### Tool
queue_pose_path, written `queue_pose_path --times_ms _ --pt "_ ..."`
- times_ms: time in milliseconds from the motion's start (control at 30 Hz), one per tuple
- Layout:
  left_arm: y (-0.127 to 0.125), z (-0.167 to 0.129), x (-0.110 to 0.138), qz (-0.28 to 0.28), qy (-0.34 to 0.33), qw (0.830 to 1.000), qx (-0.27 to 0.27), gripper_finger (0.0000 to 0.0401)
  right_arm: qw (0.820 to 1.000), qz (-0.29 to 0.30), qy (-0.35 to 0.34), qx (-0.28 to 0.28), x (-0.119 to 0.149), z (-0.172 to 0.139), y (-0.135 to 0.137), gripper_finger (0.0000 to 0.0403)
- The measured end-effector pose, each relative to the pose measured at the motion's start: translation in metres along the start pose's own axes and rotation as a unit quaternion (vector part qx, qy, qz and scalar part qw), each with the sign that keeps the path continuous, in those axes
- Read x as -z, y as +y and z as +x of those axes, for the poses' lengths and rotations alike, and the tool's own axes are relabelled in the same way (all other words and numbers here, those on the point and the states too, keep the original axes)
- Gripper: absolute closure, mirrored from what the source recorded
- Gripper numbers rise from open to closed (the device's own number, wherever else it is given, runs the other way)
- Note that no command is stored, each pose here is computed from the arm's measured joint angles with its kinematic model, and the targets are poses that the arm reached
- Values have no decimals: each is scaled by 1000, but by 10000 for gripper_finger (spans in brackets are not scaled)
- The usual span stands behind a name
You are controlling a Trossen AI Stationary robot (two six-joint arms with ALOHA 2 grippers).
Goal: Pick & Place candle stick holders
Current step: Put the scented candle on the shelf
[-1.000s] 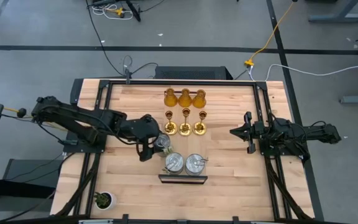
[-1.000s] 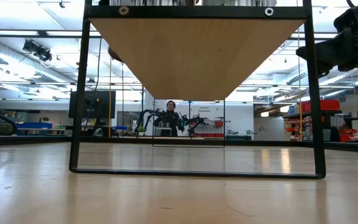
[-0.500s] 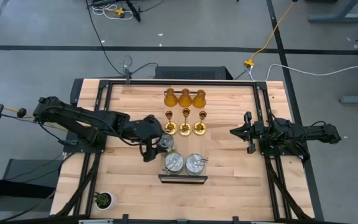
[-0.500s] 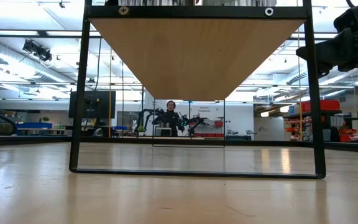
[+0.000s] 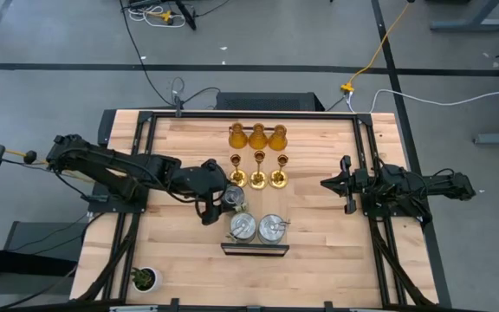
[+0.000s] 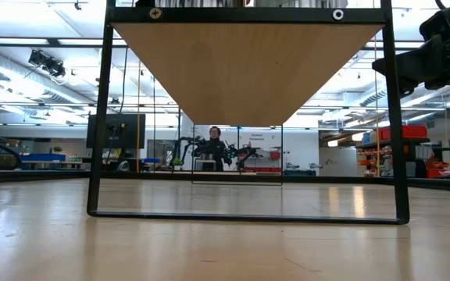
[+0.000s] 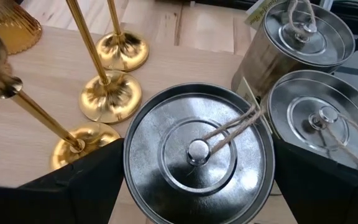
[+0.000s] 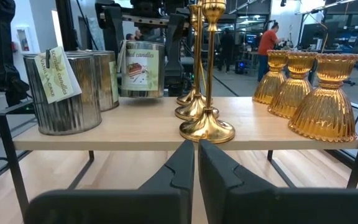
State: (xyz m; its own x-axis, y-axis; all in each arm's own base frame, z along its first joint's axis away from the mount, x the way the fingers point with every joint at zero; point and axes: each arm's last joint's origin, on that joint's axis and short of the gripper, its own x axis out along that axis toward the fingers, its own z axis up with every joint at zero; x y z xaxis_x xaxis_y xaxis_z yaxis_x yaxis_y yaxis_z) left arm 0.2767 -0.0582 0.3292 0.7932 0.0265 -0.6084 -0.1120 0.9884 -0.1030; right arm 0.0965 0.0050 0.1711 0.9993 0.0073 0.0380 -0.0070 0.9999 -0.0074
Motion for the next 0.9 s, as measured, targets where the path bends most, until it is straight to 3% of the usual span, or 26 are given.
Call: queue_pose_path --times_ms 900 --pt "1 0 0 -1 -1 1000 -5 21 1000 0 0 0 0 0 0 376"
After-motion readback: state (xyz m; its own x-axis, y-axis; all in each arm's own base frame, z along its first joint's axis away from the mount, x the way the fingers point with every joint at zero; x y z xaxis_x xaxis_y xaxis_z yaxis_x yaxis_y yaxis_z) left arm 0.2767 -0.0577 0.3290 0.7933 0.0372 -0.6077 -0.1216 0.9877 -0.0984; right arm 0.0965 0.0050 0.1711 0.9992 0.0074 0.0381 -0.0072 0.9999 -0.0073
